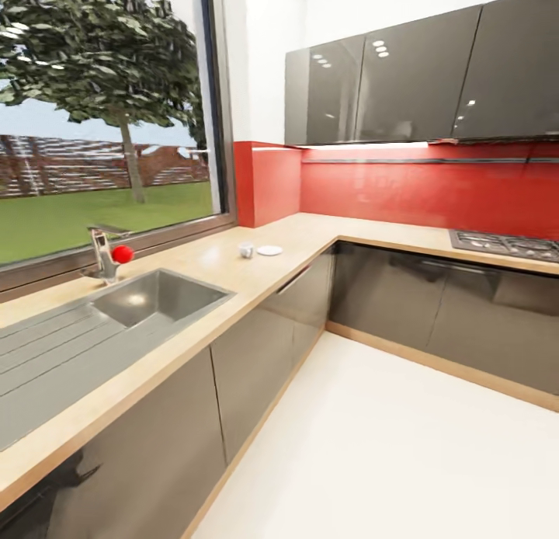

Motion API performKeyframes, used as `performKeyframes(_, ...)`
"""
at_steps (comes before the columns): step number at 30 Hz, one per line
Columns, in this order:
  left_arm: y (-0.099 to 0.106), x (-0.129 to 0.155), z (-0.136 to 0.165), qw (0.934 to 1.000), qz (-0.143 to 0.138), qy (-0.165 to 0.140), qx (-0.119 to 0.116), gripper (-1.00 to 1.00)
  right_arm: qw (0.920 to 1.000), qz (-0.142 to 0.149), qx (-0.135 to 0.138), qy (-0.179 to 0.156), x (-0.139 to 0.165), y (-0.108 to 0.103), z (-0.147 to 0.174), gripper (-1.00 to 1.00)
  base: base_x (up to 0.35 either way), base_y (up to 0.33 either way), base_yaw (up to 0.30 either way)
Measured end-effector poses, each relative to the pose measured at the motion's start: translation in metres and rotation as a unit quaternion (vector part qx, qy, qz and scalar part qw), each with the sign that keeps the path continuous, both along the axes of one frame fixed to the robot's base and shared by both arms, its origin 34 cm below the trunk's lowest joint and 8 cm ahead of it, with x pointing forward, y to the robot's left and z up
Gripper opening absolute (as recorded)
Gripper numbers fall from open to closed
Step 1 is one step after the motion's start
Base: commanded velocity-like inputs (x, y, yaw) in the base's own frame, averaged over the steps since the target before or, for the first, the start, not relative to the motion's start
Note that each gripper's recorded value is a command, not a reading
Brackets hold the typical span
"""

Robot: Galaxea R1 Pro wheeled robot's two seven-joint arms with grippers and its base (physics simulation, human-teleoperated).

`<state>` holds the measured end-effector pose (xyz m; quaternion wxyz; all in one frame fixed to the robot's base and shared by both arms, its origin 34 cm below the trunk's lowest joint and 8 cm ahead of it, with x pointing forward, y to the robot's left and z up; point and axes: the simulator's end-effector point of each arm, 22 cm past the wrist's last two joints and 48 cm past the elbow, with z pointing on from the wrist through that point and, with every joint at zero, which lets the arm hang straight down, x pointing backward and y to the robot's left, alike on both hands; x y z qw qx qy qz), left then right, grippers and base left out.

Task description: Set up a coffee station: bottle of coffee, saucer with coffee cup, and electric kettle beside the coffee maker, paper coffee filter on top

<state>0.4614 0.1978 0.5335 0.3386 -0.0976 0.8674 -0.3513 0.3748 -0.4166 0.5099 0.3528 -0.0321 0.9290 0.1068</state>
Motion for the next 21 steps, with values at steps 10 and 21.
performKeyframes(10,0.0001,0.0000,0.0000,1.0000,0.000,0.000,0.000,1.00,1.0000,-0.001,-0.001,0.000,-0.0001,-0.0004,-0.0002,1.00,0.294,-0.206,-0.083)
performKeyframes(21,-0.0001,-0.0002,-0.0001,1.0000,-0.001,0.000,0.000,1.00,1.0000,-0.001,-0.001,0.001,-0.0002,-0.0005,-0.0005,1.00,0.294,-0.206,-0.003)
